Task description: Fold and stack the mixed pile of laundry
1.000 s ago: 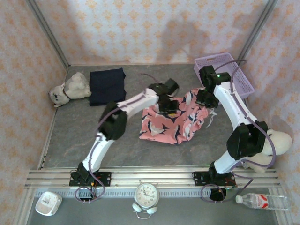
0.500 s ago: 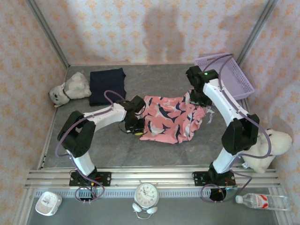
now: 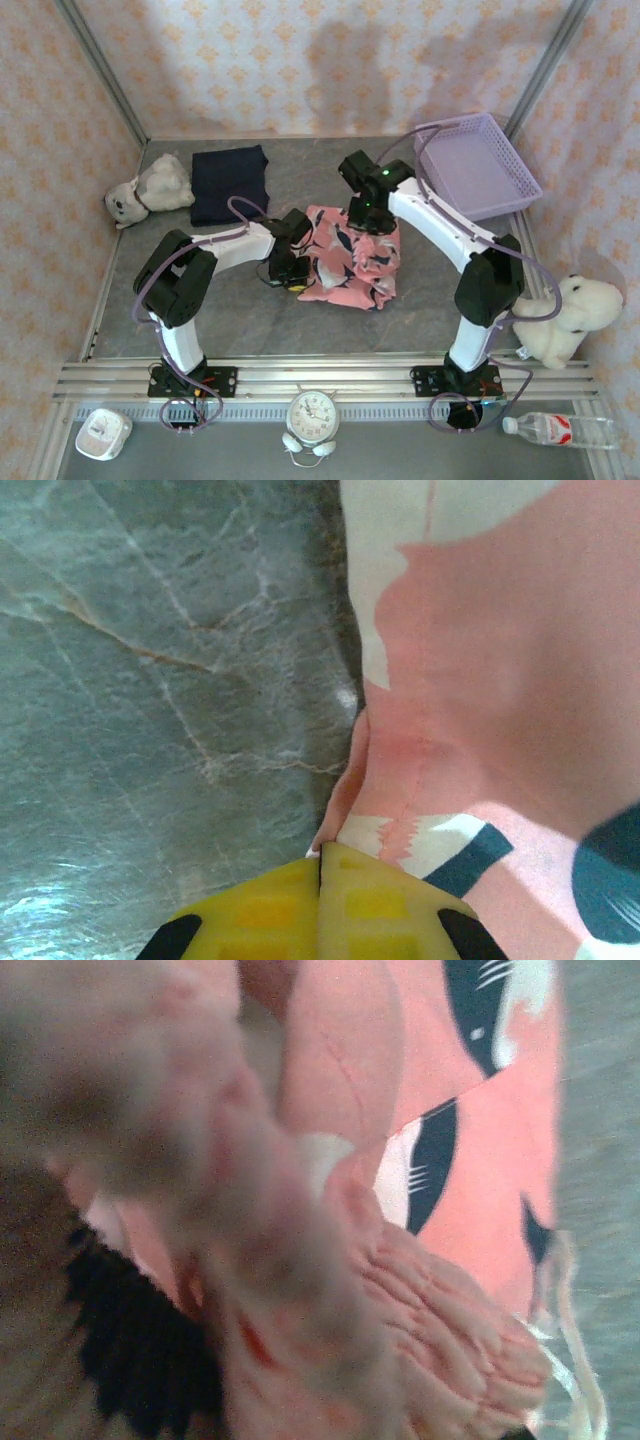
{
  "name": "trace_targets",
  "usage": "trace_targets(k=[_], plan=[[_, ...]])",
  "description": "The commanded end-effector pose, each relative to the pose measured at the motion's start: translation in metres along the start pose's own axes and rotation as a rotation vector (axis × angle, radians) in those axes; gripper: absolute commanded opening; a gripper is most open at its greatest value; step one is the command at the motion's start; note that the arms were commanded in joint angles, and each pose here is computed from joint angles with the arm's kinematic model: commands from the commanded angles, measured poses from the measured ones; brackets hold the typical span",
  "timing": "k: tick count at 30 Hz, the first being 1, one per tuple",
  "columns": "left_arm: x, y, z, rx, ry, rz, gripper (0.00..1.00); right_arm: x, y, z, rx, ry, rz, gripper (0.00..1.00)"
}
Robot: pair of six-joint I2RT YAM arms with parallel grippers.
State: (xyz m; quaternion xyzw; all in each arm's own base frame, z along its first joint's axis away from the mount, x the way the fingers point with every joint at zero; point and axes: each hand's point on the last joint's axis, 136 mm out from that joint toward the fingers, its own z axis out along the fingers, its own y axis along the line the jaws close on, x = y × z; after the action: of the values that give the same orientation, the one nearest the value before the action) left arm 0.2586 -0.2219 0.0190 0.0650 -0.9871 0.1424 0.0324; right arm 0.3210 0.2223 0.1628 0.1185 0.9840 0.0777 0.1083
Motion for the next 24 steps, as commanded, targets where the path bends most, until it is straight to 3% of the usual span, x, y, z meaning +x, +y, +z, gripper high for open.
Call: trace_targets(k=[1, 3, 4, 5, 7, 15, 19, 21, 24], plan=[[-0.003, 0.009, -0.005, -0.027, -0.043, 0.006, 0.02, 0.013, 0.067, 0.012, -0.287, 0.083, 0.039, 0.18], [-0.002, 0.010, -0.005, -0.018, -0.050, 0.010, 0.02, 0.013, 0.085, 0.007, -0.389, 0.096, 0.056, 0.35], [-0.002, 0.012, -0.006, -0.020, -0.052, 0.010, 0.02, 0.010, 0.085, 0.003, -0.401, 0.076, 0.061, 0.58], [-0.001, 0.014, -0.006, -0.025, -0.052, 0.006, 0.02, 0.006, 0.078, -0.001, -0.374, 0.043, 0.068, 0.87], [-0.002, 0.020, -0.009, -0.031, -0.058, -0.008, 0.02, -0.001, 0.065, -0.013, -0.357, -0.013, 0.071, 0.96], [-0.011, 0.050, -0.064, -0.071, -0.153, -0.033, 0.06, -0.025, -0.012, -0.034, -0.303, -0.107, 0.175, 0.95], [-0.023, 0.026, -0.107, -0.002, -0.235, 0.002, 0.34, -0.028, -0.043, -0.024, -0.190, -0.127, 0.161, 0.89], [-0.032, 0.001, -0.129, 0.097, -0.287, 0.005, 0.39, -0.030, -0.044, -0.015, -0.168, -0.120, 0.142, 0.79], [-0.043, -0.040, -0.158, 0.221, -0.367, 0.019, 0.40, -0.035, -0.032, 0.005, -0.179, -0.082, 0.110, 0.47]])
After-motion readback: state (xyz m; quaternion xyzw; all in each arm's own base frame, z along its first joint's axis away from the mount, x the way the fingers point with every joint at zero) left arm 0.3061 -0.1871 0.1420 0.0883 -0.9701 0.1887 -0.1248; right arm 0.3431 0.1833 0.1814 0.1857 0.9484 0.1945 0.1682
